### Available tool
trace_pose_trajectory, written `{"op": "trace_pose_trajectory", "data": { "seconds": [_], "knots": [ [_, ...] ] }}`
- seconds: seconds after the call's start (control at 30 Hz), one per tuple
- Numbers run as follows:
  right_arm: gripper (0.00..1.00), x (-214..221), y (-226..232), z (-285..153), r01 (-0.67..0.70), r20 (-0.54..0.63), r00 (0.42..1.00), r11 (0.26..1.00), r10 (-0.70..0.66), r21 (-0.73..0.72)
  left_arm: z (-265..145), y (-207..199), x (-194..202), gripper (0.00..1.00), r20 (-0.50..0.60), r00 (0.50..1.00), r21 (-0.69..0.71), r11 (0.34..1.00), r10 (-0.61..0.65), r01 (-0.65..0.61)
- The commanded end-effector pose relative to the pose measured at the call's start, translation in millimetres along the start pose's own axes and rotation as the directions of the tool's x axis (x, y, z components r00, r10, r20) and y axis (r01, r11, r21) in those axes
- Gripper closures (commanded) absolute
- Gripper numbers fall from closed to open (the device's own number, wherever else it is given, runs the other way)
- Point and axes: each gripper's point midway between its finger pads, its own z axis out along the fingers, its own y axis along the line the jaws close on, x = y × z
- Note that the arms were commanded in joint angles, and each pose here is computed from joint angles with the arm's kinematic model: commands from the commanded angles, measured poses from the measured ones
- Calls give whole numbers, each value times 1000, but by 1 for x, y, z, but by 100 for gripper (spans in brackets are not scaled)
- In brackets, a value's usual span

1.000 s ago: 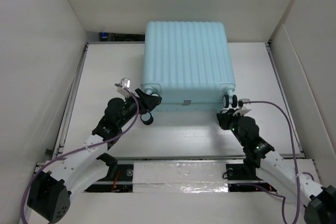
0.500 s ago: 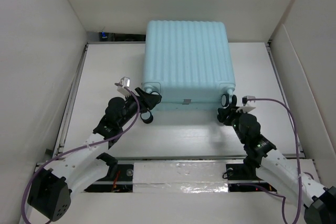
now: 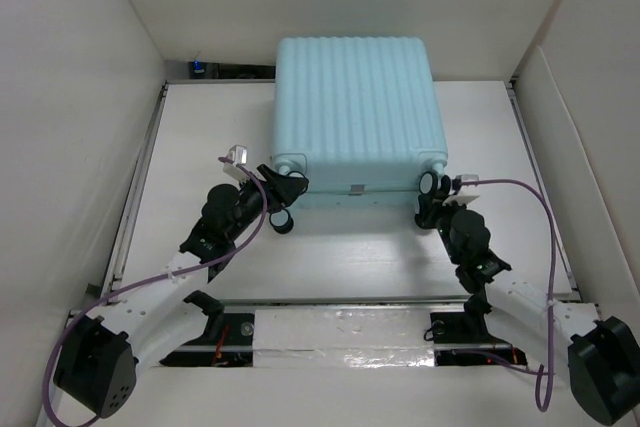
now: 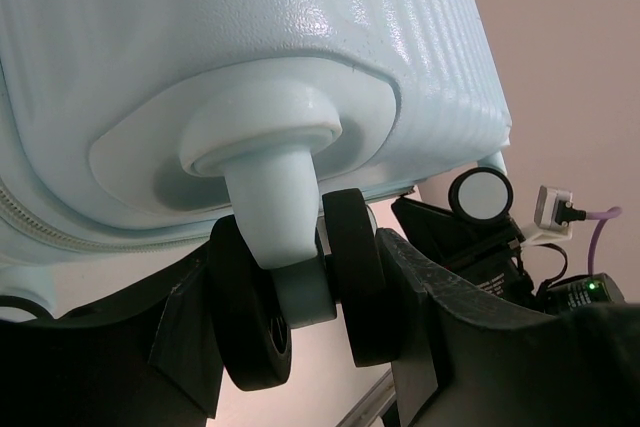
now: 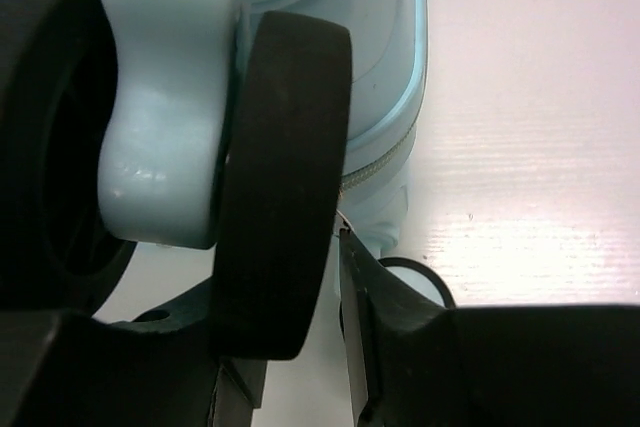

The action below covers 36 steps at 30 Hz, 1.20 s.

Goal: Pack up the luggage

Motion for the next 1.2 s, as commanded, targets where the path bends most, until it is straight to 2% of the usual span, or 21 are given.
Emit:
{"op": "trace_pose_trajectory", "data": {
  "seconds": [0.0,0.2,0.23,0.3,0.4,0.47,0.6,0.67,0.77,0.93,1.0,1.03,1.1,1.17],
  "knots": [
    [69,-52,-4,9,-16,209,978,1000,12,18,-17,-91,-49,100,195,976,334,929,94,-156],
    [71,-59,-9,18,-42,276,961,999,31,33,-15,-89,-47,100,189,977,330,931,94,-154],
    [71,-48,-12,21,-38,258,966,998,24,46,-15,-87,-46,100,186,978,328,932,94,-152],
    [72,-59,-14,21,-72,322,945,996,52,48,-15,-87,-45,100,183,979,328,933,93,-150],
    [62,-62,-14,30,-61,324,945,996,35,69,-15,-84,-42,100,172,981,323,935,95,-147],
    [62,-60,-12,35,-50,321,947,996,25,68,-14,-81,-41,100,171,981,317,937,97,-148],
    [93,-71,-4,37,-38,367,930,999,26,27,-15,-80,-42,100,176,979,310,939,100,-151],
    [99,-69,0,37,-31,364,931,999,26,9,-15,-78,-41,100,176,979,306,939,102,-153],
    [100,-61,12,31,-48,350,935,999,54,-24,-13,-77,-38,100,173,980,314,938,98,-149],
    [100,-18,76,23,-43,242,967,990,74,-131,-1,-83,-30,100,126,991,380,921,44,-89],
    [100,-15,116,15,-49,244,965,978,100,-205,2,-92,-31,100,116,993,422,904,18,-65],
    [100,5,127,18,-26,211,975,977,71,-212,3,-95,-32,100,110,994,436,898,9,-56],
    [100,4,160,12,-57,233,965,964,120,-261,3,-106,-35,100,109,994,478,877,-7,-46],
    [100,24,178,14,-43,201,973,951,110,-308,3,-118,-35,100,101,995,508,860,-12,-41]
  ]
}}
